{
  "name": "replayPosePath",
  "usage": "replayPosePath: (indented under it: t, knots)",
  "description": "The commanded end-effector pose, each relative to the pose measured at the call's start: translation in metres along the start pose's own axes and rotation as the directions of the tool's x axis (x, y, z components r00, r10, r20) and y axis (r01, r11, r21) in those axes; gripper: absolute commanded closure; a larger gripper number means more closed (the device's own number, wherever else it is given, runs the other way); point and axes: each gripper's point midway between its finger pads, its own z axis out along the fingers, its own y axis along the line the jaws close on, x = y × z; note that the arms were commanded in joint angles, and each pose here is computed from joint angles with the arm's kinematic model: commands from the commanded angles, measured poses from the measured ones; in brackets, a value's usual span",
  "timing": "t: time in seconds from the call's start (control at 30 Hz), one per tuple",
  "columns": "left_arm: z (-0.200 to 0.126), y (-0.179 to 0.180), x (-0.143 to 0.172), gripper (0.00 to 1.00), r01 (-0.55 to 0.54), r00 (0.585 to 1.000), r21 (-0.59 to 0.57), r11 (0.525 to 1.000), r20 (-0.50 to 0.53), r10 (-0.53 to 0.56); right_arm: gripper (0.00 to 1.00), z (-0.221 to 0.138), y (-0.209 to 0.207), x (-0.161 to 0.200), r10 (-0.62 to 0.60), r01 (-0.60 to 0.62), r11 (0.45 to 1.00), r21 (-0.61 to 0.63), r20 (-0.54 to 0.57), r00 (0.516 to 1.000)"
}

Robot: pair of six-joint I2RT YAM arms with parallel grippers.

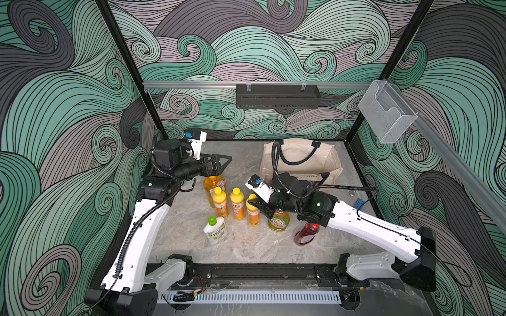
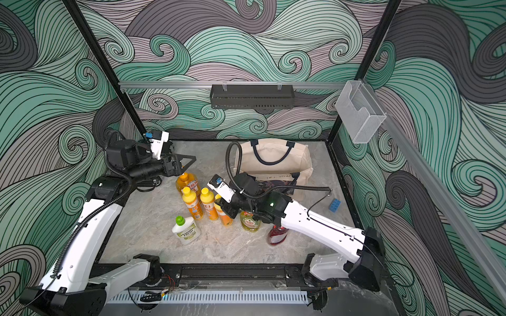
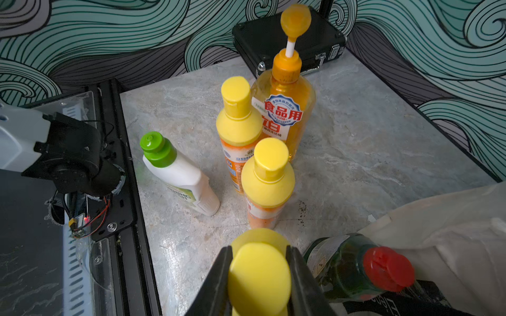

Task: Pack dish soap into the shopping bag
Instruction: Pick up the bottle of dish soap at the center of the board.

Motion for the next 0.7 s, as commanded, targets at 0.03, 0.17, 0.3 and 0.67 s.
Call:
replayPosePath:
  t: [0.03, 0.17, 0.3, 0.67]
  knots:
    - [0.001, -0.012, -0.006, 0.01, -0.028, 1.000, 0.015, 0.999, -0.005, 0.028, 1.00, -0.036, -0.017, -0.068, 0.000, -0.007, 0.999, 0.037, 0.190, 0.982]
    - [0.010, -0.011, -0.003, 0.01, -0.014, 0.999, 0.010, 1.000, -0.041, 0.014, 1.00, -0.045, -0.024, -0.081, 0.016, -0.024, 0.999, 0.043, 0.173, 0.985]
    - [0.019, -0.008, 0.001, 0.01, -0.006, 0.997, -0.008, 1.000, -0.081, 0.005, 1.00, -0.059, -0.031, -0.092, 0.016, -0.028, 0.997, 0.072, 0.164, 0.986]
    - [0.030, -0.001, 0.008, 0.02, -0.012, 0.995, -0.022, 1.000, -0.104, 0.009, 1.00, -0.099, -0.049, -0.133, -0.006, -0.029, 0.988, 0.148, 0.226, 0.974]
